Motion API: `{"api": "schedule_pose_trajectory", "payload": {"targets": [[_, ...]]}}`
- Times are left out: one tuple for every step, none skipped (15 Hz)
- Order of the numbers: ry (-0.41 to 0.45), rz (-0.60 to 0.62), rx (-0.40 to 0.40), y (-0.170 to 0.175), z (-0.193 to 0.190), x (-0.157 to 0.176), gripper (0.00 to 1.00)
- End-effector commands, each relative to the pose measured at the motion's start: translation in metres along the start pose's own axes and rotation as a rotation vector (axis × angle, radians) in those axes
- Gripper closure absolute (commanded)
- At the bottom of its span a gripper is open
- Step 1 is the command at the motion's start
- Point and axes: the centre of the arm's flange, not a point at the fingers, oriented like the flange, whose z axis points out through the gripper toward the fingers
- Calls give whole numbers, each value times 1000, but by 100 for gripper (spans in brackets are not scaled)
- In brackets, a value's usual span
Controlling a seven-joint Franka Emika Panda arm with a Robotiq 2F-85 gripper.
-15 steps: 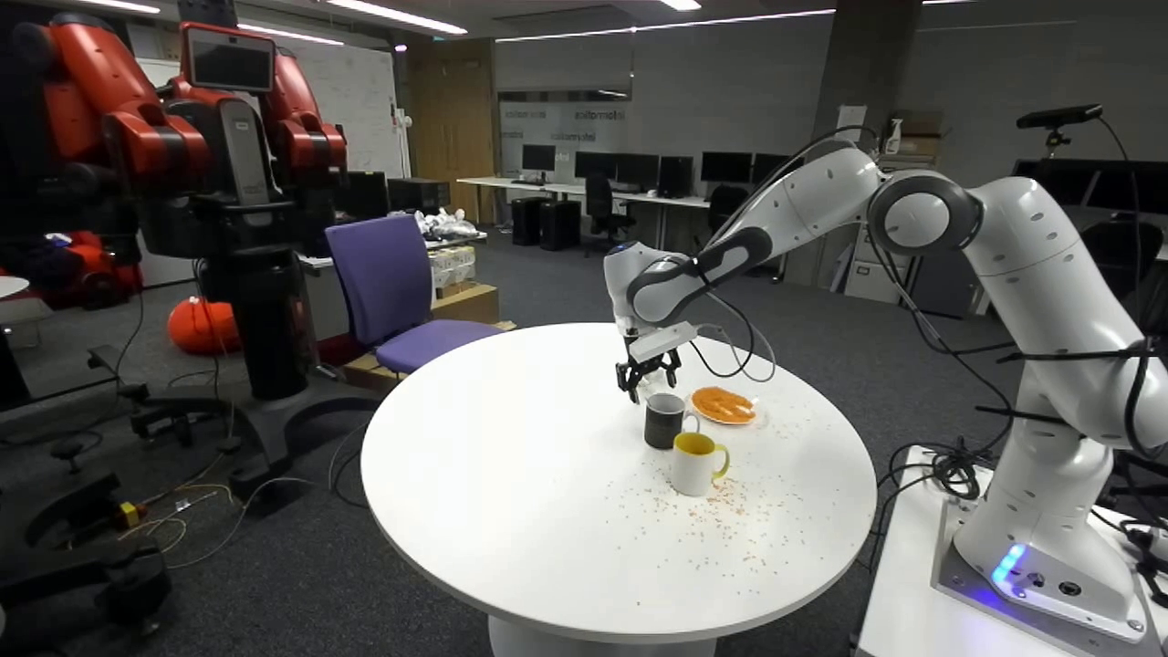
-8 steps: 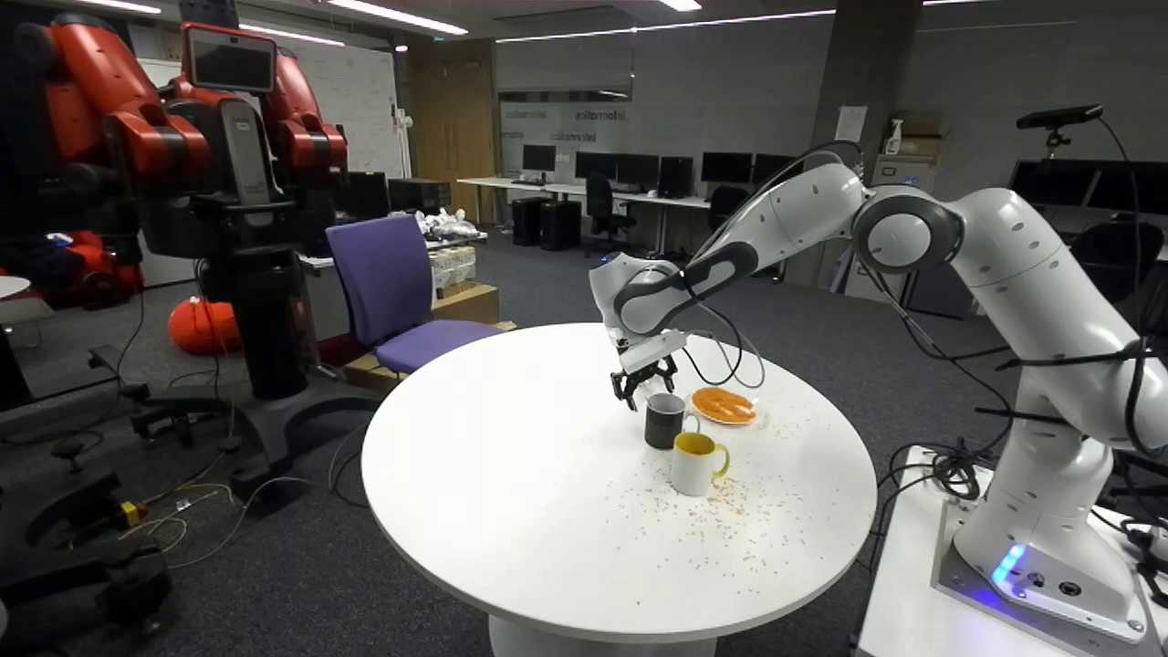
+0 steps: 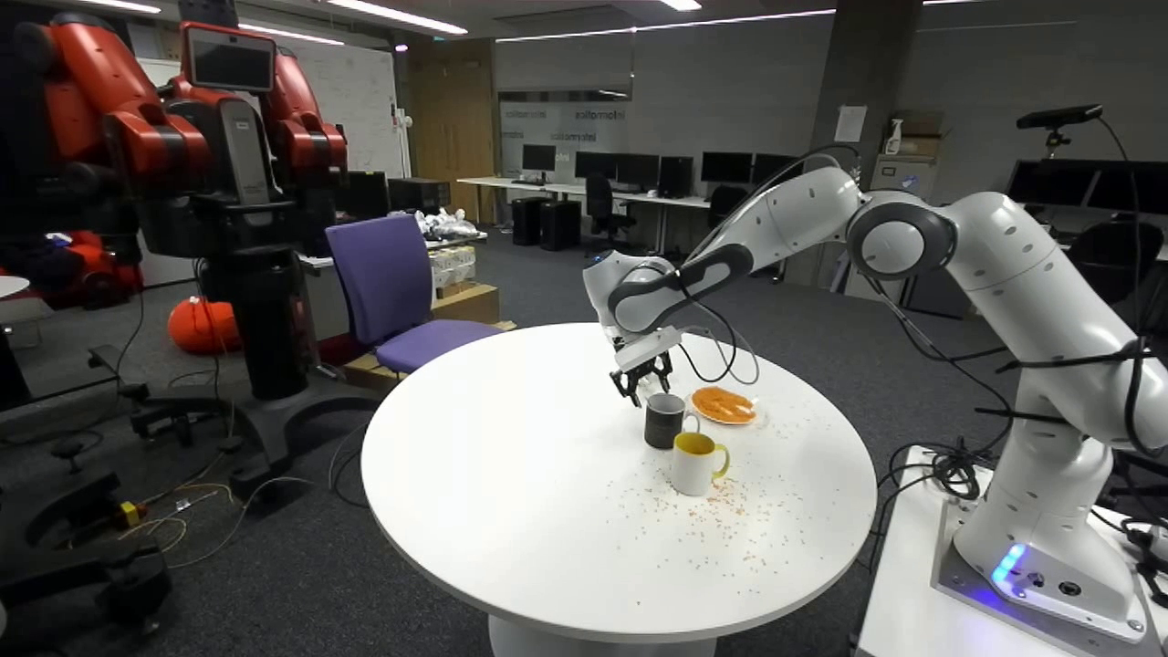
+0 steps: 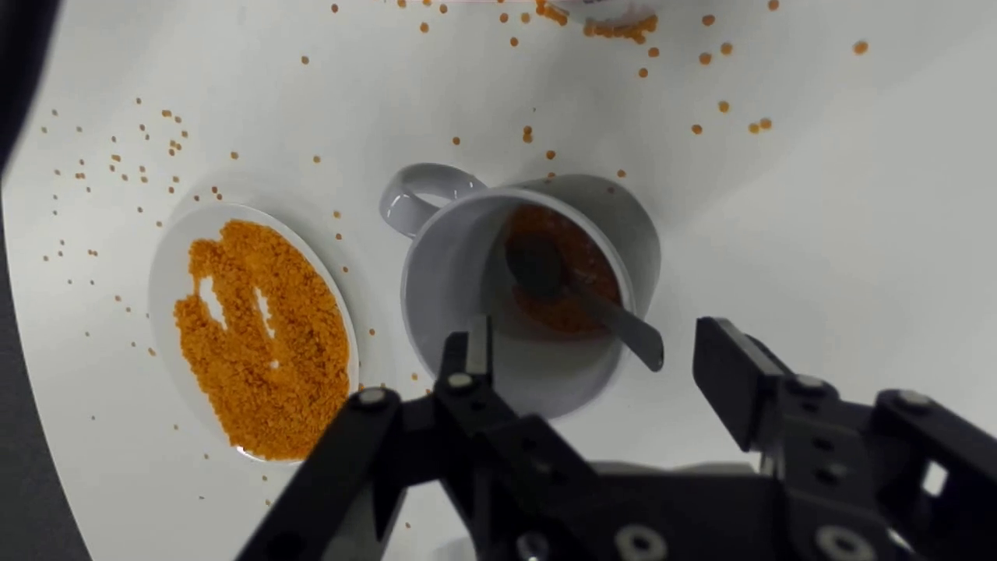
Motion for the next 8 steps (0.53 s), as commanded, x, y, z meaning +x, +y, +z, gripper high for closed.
{"api": "schedule_pose_trajectory", "payload": {"targets": [[2,20,-35,-5,-9,5,57],[1,18,-34,-5,-9,4,66],[-1,17,-34,-6,-10,4,73],[-2,16,-35,-6,-10,4,83],[-5,15,-35,-6,-10,4,89],[-11,12,-36,-6,-10,3,98],[-20,8,-37,-7,-11,1,100],[-27,5,-42,-7,-11,0,100]]}}
